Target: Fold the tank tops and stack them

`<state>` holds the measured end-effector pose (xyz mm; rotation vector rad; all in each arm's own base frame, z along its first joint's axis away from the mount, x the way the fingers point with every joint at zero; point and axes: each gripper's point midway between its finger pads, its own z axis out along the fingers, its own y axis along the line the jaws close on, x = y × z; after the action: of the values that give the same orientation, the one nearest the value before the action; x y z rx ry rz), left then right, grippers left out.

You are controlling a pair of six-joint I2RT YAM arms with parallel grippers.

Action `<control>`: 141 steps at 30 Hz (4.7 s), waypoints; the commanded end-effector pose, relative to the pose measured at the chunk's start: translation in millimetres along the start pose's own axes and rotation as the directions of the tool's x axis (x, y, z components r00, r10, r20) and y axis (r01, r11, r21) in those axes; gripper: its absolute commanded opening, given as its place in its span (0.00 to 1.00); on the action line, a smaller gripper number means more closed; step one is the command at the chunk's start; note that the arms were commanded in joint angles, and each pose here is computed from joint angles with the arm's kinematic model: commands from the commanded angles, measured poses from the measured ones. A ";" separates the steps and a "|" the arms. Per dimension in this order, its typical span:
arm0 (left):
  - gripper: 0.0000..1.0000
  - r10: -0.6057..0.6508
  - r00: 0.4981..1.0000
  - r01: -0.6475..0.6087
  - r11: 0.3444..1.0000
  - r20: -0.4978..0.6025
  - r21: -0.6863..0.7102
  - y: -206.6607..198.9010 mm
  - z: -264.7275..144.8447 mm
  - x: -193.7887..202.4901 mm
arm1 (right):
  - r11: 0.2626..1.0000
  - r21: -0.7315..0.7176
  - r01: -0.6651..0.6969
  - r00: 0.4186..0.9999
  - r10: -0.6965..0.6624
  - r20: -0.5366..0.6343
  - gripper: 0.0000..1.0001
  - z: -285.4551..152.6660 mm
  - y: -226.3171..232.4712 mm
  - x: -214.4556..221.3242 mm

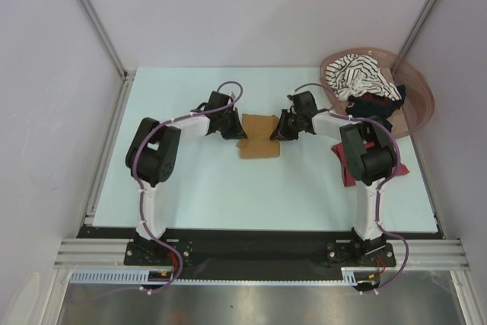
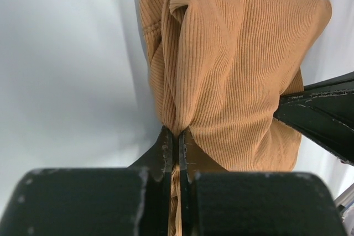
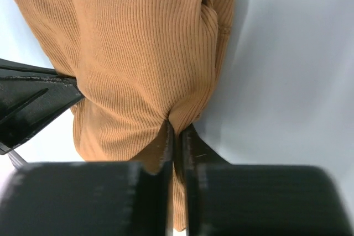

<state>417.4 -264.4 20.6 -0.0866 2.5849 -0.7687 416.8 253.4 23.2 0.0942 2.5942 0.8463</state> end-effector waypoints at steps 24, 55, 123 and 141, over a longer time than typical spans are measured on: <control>0.00 0.193 0.981 -0.192 0.978 -0.001 0.086 -113.4 -41.6 94.1 | 0.987 0.156 0.046 0.986 -0.070 0.150 0.00 -127.5 -13.3 63.9; 0.76 0.315 0.948 -0.312 0.948 -0.047 0.068 -115.0 -24.1 105.6 | 0.943 0.242 -0.227 0.954 0.165 0.251 0.69 -131.4 -73.6 125.4; 0.00 0.464 0.882 -0.452 0.779 0.084 0.435 -320.9 -6.4 118.7 | 0.857 0.362 -0.366 0.790 0.080 0.608 0.00 -252.8 -101.3 69.9; 0.00 0.406 0.883 -0.457 0.640 0.234 0.618 -422.0 11.4 126.8 | 0.783 0.351 -0.513 0.676 0.117 0.728 0.00 -310.0 -141.0 54.8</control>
<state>282.7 -625.2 153.3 0.7044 2.1235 -1.2605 245.5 -23.3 132.9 0.9245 2.0458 0.0453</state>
